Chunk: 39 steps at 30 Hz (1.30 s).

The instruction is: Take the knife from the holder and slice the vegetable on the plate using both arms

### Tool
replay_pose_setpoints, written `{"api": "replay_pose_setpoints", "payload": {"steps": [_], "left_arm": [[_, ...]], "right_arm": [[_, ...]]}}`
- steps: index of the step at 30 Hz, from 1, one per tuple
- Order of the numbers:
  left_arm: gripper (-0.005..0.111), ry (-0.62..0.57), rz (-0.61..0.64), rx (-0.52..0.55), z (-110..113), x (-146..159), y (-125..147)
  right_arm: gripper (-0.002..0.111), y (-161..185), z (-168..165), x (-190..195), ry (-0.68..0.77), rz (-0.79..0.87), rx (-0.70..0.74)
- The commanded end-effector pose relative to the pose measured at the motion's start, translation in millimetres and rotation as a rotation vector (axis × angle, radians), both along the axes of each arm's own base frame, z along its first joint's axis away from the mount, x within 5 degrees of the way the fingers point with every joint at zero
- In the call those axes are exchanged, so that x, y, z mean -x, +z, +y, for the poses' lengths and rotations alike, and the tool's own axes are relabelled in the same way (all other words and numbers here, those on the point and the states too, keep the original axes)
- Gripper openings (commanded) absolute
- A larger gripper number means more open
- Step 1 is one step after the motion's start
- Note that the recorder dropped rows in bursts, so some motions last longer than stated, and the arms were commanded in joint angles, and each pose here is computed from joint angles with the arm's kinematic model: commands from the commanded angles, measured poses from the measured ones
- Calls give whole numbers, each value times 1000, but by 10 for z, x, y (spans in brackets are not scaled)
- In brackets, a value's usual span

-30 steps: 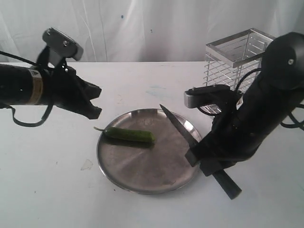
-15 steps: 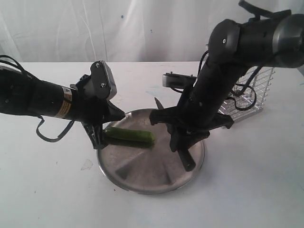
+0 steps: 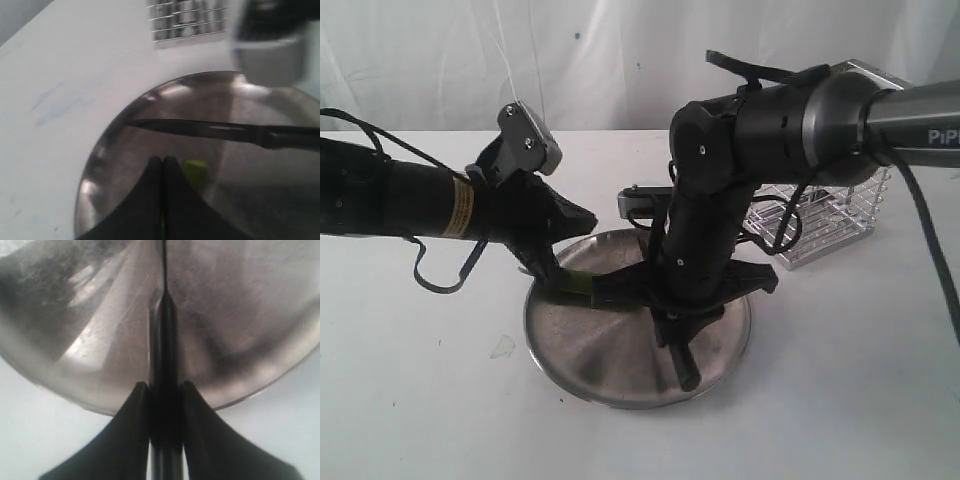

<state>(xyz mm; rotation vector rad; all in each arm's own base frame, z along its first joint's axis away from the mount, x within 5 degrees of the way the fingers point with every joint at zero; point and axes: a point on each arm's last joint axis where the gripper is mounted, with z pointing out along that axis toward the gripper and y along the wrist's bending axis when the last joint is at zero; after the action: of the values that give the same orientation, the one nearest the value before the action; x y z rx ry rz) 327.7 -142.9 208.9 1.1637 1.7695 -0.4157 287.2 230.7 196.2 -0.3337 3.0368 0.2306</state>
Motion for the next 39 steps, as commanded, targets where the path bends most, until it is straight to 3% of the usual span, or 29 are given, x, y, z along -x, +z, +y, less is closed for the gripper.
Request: {"api": "replay_pose_setpoints", "payload": {"steps": [1,3,5,6,11,14,19,25,35,39], "left_arm": [[0,-99,30,-71,-15,85,-23],[0,152,173,-17,78,12,-71],[0,334,253,20,162,-22,-123],[0,357,271,27,173,-14,-143],[0,212,357,82,72,141,-195],[0,126,392,122,10,206,-174],[0,323,547,225,46,169,-190],[0,356,593,254,47,178,-199],[0,527,558,100,267,306,-526],[0,529,524,63,294,301,-543]], "right_arm": [[0,190,-111,-18,21,-29,-8],[0,265,-159,13,69,-7,-24],[0,335,-238,35,96,5,-2],[0,377,-280,38,97,-2,10],[0,554,-484,-21,74,-69,20],[0,561,-597,-24,96,-14,21],[0,497,-696,23,110,88,26],[0,530,-707,75,121,46,-8],[0,553,-682,55,106,2,-46],[0,552,-684,72,107,21,-45]]}}
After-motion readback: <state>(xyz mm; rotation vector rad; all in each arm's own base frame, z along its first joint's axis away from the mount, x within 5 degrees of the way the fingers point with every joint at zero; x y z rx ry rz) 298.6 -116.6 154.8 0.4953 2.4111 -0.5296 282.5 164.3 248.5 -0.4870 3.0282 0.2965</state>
